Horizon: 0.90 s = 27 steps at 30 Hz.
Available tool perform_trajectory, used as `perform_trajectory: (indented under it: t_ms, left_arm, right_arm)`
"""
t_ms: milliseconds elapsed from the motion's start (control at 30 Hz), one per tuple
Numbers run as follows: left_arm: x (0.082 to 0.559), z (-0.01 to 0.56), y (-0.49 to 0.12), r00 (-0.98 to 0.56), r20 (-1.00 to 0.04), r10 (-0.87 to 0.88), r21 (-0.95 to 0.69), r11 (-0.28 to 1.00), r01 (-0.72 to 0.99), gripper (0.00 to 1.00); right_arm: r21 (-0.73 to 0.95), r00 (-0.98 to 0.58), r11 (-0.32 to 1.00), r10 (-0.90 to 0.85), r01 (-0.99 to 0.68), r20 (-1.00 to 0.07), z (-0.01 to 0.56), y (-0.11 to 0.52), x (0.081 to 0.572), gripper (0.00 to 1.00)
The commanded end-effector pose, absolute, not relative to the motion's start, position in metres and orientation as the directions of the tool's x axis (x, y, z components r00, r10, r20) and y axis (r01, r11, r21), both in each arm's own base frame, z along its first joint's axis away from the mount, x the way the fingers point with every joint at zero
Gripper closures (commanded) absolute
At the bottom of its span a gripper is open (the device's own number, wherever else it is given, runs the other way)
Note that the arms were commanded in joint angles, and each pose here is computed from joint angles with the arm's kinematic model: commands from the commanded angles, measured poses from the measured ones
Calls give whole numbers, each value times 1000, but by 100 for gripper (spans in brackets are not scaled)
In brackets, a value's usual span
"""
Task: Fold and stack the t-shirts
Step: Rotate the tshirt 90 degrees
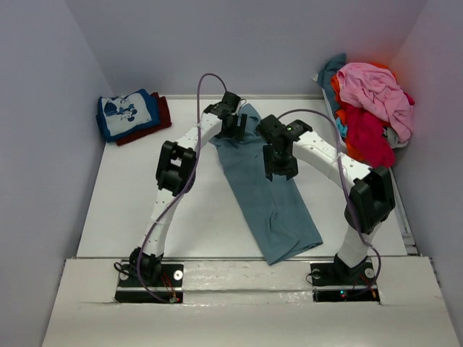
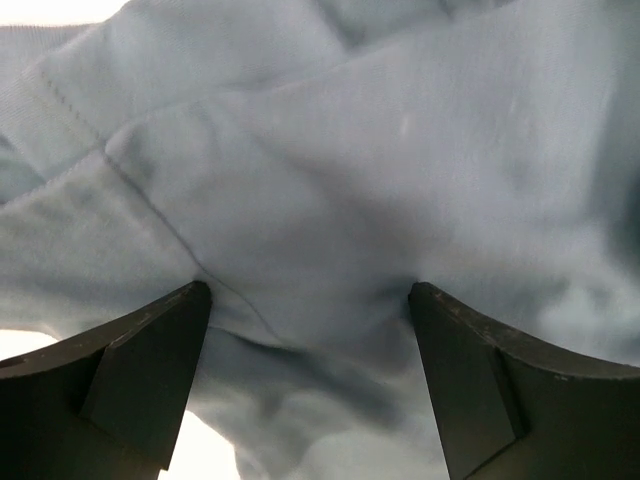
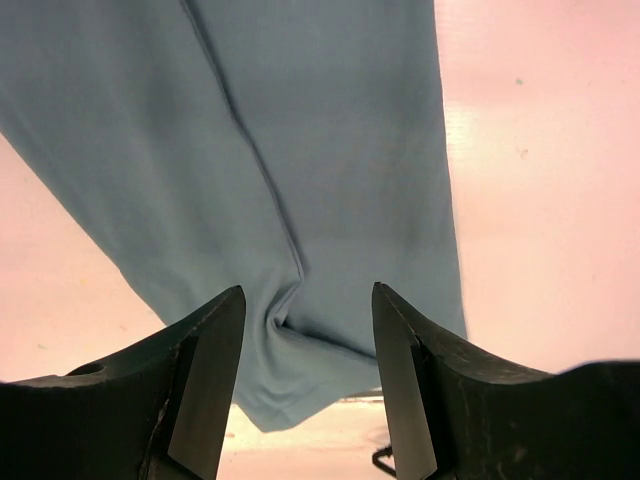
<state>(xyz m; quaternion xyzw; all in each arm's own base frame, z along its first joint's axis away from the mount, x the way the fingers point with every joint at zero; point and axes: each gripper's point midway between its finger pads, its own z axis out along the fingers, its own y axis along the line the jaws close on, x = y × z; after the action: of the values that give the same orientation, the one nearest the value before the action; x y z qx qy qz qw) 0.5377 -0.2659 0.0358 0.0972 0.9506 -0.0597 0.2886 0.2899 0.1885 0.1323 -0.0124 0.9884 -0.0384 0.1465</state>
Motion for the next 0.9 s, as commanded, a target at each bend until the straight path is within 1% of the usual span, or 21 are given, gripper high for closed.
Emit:
perform_trajectory:
  t_ms: [0,33,67,100,133,233,267,300,367,467,500,567,733,800,867]
  left_arm:
    - [516,122,-254,-740,-667,88,-87,977,194,5]
    - [503,113,-248,-762,-644,76,-92,980,176,5]
    - [497,133,-244,-745,-664,63,-102,980,173,6]
    - [483,122,-240,-762,-642,82,-71,984,165,6]
    - [482,138,-242,-740,-668,76,-71,984,166,6]
    - [453,152,-242,-730,-676,104,-47,982,184,6]
    - [445,158,-242,-722,-683,112,-41,981,191,5]
    - [444,162,-238,-721,-683,116,-25,983,182,5]
    - [440,169,-242,-723,-681,119,-30,981,190,5]
    - [423,173,-256,-754,-642,139,-55,973,226,6]
    - [414,163,-256,-781,-604,159,-27,975,220,6]
    - [400,157,-264,-779,-597,191,13,973,229,6]
    - [371,127,-268,-836,-522,169,-32,976,217,8]
    - [365,128,-271,-839,-517,168,-43,974,222,8]
    - [350,121,-278,-864,-479,154,-91,970,224,8]
  right_arm:
    - [-56,-945,998,-22,-4,-327,123,190,298,41]
    - [-54,-947,999,-23,-6,-320,118,190,297,41]
    - [-50,-949,999,-25,-9,-314,112,192,297,41]
    - [-59,-954,998,-19,-2,-300,101,190,300,41]
    - [-65,-956,998,-21,-2,-293,96,190,301,41]
    - [-94,-970,995,-7,16,-243,73,184,305,42]
    - [-94,-970,995,11,34,-242,70,182,310,43]
    - [-82,-974,996,12,32,-225,64,181,312,43]
    - [-63,-974,998,1,15,-225,61,187,315,43]
    - [-75,-977,997,-12,4,-211,53,186,323,43]
    - [-69,-973,998,-4,12,-230,58,187,333,44]
    - [-50,-967,998,11,24,-256,61,188,351,45]
    - [-37,-955,998,47,60,-294,75,184,373,46]
    - [-28,-949,997,54,66,-310,80,182,378,47]
    - [-18,-945,996,81,92,-317,85,170,384,47]
